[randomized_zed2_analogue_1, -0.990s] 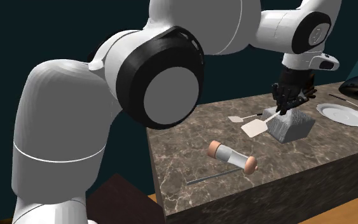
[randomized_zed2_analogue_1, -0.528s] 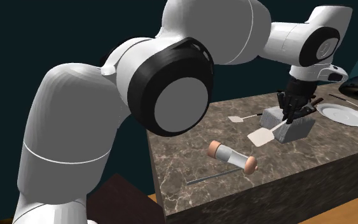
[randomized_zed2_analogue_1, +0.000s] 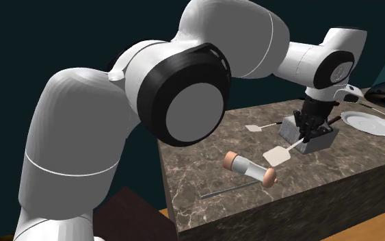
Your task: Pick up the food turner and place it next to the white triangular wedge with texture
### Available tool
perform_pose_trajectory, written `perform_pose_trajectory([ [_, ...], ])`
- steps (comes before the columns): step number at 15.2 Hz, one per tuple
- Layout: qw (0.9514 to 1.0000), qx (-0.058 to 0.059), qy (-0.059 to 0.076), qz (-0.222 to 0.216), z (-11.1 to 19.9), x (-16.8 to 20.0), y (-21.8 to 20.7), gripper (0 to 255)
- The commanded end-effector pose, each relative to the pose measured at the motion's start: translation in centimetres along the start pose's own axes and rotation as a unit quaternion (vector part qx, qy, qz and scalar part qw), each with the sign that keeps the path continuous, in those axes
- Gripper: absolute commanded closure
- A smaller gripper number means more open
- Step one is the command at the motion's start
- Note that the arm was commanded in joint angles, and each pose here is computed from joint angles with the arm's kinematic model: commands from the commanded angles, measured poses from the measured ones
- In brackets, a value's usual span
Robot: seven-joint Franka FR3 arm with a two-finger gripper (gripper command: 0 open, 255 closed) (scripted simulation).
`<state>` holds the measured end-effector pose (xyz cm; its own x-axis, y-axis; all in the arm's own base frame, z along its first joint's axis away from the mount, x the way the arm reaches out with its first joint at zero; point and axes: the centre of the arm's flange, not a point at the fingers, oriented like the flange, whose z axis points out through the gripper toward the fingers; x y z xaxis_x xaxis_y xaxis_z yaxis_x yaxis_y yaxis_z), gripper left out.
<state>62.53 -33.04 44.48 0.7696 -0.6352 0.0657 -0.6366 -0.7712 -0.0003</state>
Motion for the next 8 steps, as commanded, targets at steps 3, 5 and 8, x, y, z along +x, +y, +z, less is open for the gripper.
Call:
perform_pose_trajectory([
  [3, 1.0, 0.0, 0.0, 0.0, 2.1, -0.1, 0.1, 255],
  [5, 1.0, 0.0, 0.0, 0.0, 3.1, -0.1, 0.1, 255],
  [8, 1.0, 0.0, 0.0, 0.0, 4.7, -0.2, 0.1, 255],
])
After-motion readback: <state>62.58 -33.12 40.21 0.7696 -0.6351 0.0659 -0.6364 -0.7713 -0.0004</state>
